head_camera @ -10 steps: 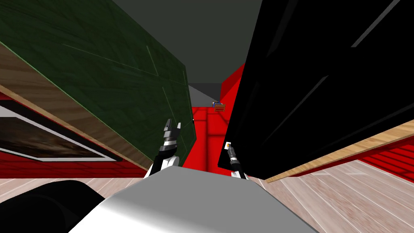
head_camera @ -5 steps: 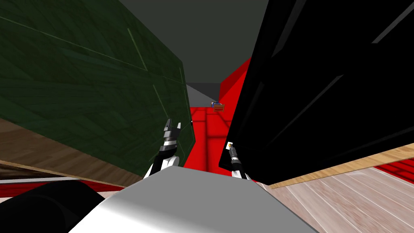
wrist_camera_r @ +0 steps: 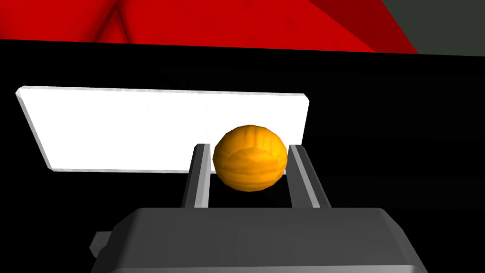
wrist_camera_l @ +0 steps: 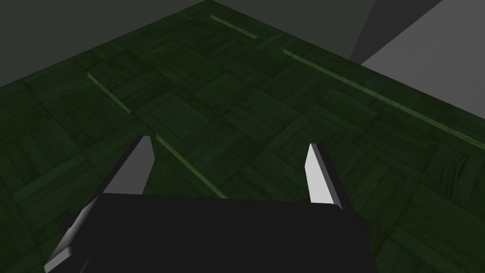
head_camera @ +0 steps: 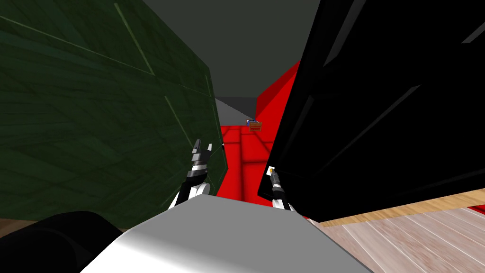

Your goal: Push the door open

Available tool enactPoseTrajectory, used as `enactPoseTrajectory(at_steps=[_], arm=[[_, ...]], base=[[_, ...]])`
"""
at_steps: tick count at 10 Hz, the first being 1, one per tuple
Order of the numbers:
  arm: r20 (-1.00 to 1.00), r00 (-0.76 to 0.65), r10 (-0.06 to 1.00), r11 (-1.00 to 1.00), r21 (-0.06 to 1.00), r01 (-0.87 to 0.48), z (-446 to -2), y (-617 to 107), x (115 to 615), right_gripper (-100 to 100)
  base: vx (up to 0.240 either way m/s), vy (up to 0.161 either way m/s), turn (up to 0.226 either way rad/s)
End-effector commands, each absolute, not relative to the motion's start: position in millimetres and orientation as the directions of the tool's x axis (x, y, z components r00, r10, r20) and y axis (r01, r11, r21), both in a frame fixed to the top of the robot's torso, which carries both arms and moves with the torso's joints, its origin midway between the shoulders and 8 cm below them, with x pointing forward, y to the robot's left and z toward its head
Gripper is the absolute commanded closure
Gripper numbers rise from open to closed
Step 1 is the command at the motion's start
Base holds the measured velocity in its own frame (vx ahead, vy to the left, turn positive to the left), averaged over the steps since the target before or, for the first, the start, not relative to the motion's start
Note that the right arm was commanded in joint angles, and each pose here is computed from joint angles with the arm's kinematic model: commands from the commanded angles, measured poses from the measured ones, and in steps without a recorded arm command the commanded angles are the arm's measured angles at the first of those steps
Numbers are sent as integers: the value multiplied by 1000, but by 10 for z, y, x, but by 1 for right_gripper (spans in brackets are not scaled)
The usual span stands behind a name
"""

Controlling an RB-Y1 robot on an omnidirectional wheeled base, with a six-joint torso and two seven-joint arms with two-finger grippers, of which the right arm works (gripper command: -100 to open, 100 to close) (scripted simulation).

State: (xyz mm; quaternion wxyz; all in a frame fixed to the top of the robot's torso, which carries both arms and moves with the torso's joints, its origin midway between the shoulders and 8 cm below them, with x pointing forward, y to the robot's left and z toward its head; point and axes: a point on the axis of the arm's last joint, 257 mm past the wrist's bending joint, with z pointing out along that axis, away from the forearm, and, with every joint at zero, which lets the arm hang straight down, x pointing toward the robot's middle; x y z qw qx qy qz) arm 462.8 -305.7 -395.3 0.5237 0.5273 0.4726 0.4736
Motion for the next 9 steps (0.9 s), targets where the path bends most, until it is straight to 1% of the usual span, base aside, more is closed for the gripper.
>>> enactPoseTrajectory(at_steps=[1,7,9], arm=[[-4,148,989,5,1000,-5,-3902,-3286,4620,100],[-3,230,973,4,1000,-3,-3904,-3589,4585,100],[-2,257,966,3,1000,-2,-3906,-3689,4567,100]], base=[[204,76,-80],[158,65,-58],[192,79,-64]])
